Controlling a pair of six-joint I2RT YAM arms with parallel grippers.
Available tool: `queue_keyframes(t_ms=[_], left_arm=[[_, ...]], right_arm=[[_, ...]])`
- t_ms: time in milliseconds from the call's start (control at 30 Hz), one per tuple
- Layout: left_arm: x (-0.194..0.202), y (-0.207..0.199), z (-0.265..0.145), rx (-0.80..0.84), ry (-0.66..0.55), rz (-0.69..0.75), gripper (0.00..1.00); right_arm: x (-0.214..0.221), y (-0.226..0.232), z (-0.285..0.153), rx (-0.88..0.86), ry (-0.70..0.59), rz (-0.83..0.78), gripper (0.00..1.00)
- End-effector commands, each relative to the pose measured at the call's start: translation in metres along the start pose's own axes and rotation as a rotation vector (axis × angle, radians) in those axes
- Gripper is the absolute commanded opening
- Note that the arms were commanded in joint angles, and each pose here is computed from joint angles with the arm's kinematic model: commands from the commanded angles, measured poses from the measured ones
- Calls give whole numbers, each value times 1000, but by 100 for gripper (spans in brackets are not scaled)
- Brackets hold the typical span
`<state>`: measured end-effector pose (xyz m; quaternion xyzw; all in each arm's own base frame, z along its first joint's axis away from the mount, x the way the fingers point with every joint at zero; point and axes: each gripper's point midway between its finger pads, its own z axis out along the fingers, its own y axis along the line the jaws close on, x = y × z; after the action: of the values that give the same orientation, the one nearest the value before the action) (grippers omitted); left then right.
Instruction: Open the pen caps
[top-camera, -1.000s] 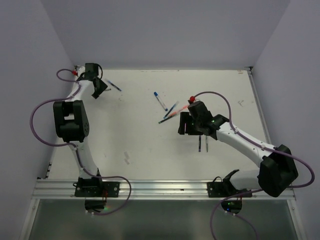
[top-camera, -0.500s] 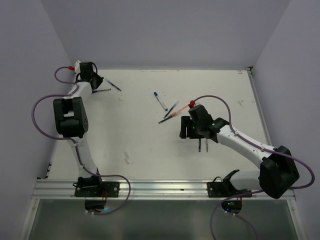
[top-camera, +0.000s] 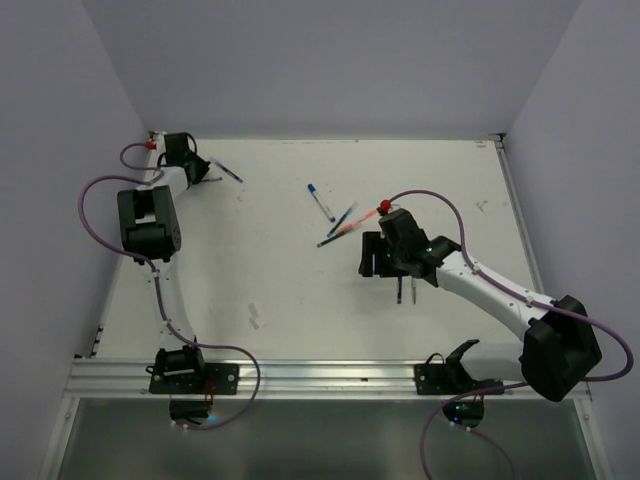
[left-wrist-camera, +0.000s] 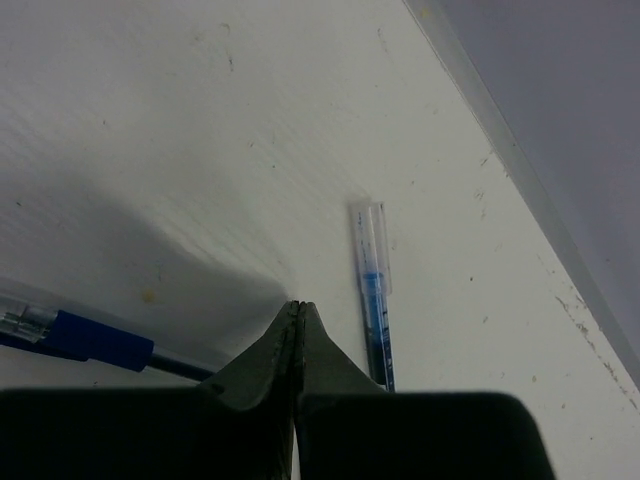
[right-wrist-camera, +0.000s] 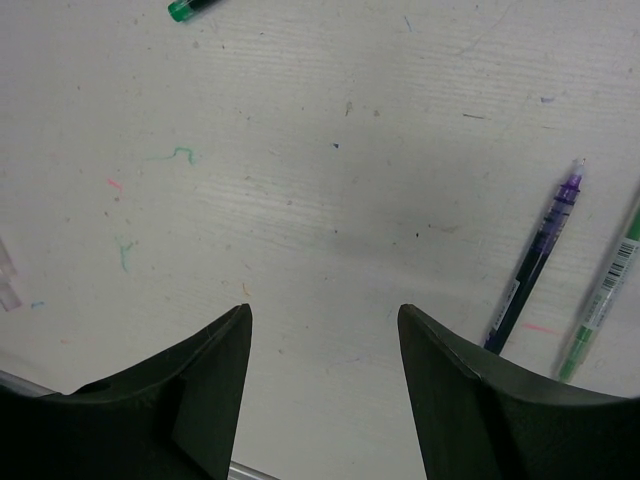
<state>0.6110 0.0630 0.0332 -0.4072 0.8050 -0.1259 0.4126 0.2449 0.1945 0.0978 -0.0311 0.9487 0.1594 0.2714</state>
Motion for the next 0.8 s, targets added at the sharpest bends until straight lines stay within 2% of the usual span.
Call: queue_keyframes(t_ms=[0, 100, 167, 367, 633, 767], left_arm=[[-16, -3, -10, -15, -21, -3, 0], [3, 18, -16, -93, 38, -3, 0], [24, 48, -24, -191, 75, -23, 0], [46, 76, -60, -259, 94, -54, 0], [82, 76, -95, -227, 161, 26, 0], [67, 60, -115, -184, 99, 52, 0]], right_arm=[[-4, 3, -5, -26, -22, -9, 64], [-6, 6, -6, -38, -24, -9, 64], [-8, 7, -7, -44, -31, -7, 64], [-10, 11, -11, -64, -49, 3, 64], [-3, 14, -12, -103, -47, 20, 64], [-2, 15, -12, -111, -45, 18, 64]])
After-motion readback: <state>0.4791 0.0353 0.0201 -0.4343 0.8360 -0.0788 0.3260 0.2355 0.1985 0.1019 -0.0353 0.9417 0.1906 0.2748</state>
